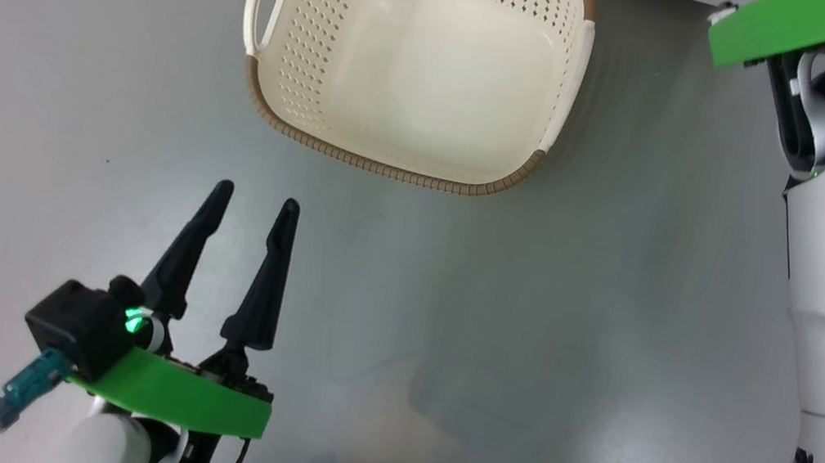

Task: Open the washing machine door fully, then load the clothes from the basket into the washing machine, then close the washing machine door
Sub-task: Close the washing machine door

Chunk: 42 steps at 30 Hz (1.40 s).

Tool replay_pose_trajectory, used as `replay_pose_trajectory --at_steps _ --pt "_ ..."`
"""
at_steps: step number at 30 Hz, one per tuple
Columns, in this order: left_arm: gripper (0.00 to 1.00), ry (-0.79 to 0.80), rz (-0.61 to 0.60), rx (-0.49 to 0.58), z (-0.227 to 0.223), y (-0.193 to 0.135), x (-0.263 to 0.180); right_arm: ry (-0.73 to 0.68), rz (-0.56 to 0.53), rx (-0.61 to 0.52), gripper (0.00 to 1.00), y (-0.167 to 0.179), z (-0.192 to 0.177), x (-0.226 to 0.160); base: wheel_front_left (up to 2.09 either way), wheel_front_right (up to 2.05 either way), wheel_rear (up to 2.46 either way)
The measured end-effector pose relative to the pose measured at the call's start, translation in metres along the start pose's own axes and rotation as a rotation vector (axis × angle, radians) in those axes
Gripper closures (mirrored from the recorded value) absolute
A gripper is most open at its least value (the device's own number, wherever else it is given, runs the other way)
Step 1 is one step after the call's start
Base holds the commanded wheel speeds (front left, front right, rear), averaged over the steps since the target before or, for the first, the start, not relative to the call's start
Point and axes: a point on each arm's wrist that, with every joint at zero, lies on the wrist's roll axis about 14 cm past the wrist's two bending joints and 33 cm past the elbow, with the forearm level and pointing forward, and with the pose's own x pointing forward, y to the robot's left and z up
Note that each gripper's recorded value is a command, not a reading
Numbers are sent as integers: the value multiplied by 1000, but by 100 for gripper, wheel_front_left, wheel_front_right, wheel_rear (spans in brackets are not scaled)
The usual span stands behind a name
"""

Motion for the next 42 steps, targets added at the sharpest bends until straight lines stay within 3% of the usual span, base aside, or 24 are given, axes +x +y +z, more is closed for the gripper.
replay_pose_trajectory --at_steps 14,30,42 --pt "0 5 -7 -12 -5 -2 8 -43 -3 23 100 -1 10 18 0 0 0" --pt "0 -13 -38 -29 0 -12 12 -61 -19 9 100 -9 31 13 0 0 0" --pt "0 -84 -62 -31 26 -19 7 68 -8 18 100 3 11 -39 0 0 0"
